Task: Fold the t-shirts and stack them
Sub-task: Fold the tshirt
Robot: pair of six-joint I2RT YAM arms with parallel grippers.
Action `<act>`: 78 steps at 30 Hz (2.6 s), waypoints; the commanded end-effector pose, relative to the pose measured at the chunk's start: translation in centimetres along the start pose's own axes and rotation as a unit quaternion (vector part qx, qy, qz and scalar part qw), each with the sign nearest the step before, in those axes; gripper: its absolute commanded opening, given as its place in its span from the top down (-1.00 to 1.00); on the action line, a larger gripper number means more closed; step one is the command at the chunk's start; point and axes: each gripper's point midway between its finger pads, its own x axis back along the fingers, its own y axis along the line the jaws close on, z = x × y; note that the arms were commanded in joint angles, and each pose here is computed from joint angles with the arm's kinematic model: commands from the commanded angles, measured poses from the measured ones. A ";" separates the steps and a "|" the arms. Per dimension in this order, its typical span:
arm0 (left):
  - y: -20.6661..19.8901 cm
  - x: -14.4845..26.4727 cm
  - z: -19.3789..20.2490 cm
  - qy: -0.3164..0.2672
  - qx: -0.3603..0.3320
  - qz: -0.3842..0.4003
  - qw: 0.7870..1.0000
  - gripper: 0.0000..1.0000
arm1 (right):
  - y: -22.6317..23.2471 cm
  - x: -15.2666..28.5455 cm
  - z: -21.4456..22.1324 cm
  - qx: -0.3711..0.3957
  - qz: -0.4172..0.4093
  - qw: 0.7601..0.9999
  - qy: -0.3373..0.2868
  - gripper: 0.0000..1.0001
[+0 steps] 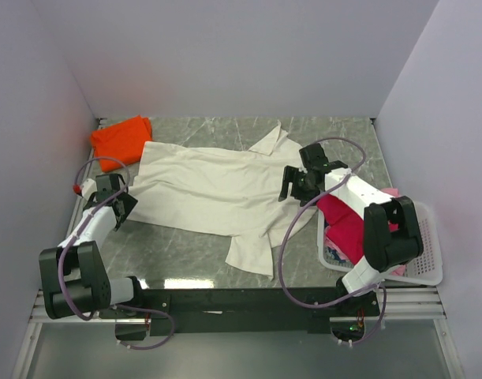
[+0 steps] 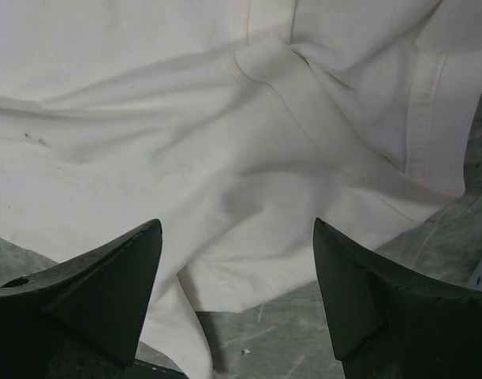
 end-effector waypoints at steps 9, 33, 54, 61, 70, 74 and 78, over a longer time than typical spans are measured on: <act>0.8 -0.4 -2.6 -0.054 0.006 -0.036 0.998 -0.27 | 0.3 1.5 -0.9 0.027 -0.011 0.999 -0.028 -0.65; 0.6 -3.1 -1.6 -0.028 -0.011 -0.030 0.999 -0.09 | 0.1 1.3 -1.4 0.040 0.007 0.999 -0.011 -0.63; 0.2 -4.9 0.6 0.042 -0.031 -0.016 0.999 0.99 | 0.7 2.8 0.1 0.033 -0.008 0.999 -0.028 -0.61; -2.5 -2.9 0.0 0.050 -0.022 0.051 0.997 0.99 | 1.6 5.1 3.7 0.050 0.015 0.998 -0.036 -0.61; -3.1 -1.6 0.3 0.060 -0.042 0.085 0.994 0.99 | 1.8 3.8 15.0 0.002 0.017 1.000 0.011 -0.61; -3.2 -1.5 0.0 0.061 -0.051 0.083 0.993 0.99 | 0.3 3.5 18.9 0.006 0.039 0.999 0.030 -0.56; -3.7 -1.2 -0.2 0.062 -0.062 0.093 0.992 0.99 | 1.2 3.5 21.8 0.000 0.013 0.999 0.048 -0.46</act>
